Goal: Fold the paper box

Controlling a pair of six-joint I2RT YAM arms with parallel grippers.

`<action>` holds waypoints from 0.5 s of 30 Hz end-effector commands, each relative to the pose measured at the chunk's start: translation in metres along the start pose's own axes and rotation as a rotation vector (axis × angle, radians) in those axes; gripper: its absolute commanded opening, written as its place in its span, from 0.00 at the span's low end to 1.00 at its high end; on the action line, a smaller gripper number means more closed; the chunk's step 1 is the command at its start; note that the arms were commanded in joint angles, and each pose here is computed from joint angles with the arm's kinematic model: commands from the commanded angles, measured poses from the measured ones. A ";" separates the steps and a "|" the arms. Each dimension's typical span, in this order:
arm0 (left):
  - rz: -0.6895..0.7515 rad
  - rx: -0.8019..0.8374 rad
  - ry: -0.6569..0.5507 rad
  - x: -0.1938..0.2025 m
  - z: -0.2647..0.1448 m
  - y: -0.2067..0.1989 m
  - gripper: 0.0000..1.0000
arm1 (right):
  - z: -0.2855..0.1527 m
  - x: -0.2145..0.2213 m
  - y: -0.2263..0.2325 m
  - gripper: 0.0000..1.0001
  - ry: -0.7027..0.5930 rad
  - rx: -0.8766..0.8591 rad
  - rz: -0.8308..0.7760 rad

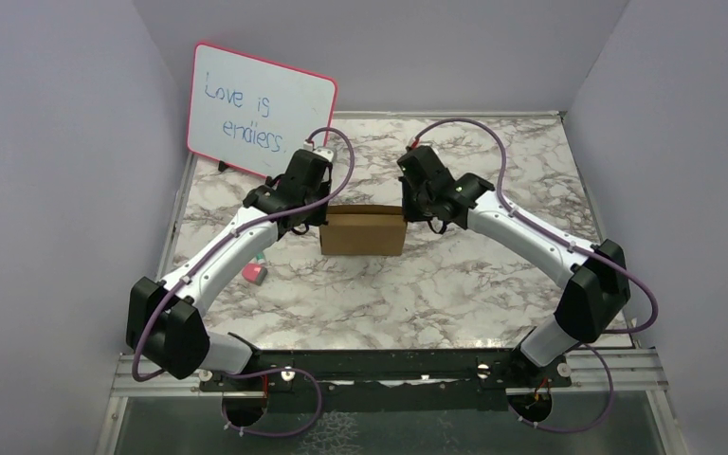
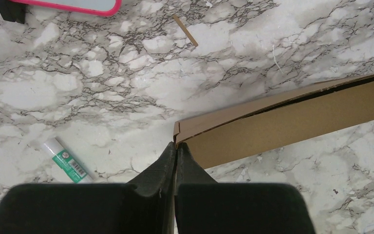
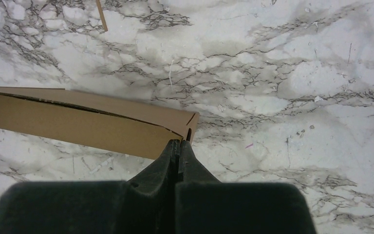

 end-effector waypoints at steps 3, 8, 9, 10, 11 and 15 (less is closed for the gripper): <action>-0.024 0.069 -0.079 -0.011 -0.007 -0.021 0.00 | 0.000 0.003 0.025 0.01 -0.055 -0.062 -0.047; -0.028 0.067 -0.094 -0.011 -0.007 -0.021 0.00 | -0.001 0.011 0.026 0.01 -0.076 -0.070 -0.087; -0.028 0.066 -0.096 -0.011 -0.007 -0.021 0.00 | -0.001 0.013 0.025 0.01 -0.078 -0.064 -0.090; -0.027 0.066 -0.096 -0.011 -0.007 -0.021 0.00 | 0.000 0.014 0.024 0.01 -0.079 -0.060 -0.091; -0.029 0.066 -0.096 -0.011 -0.007 -0.022 0.00 | 0.000 0.015 0.023 0.01 -0.077 -0.059 -0.093; -0.041 0.064 -0.098 -0.012 -0.007 -0.025 0.00 | -0.001 0.016 0.021 0.01 -0.090 -0.029 -0.090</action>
Point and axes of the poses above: each gripper's point midway between its finger pads, its own z axis out along the fingers, its own y axis along the line the jaws close on, x = y × z, the point moved 1 cm from there along -z, back along the fingers
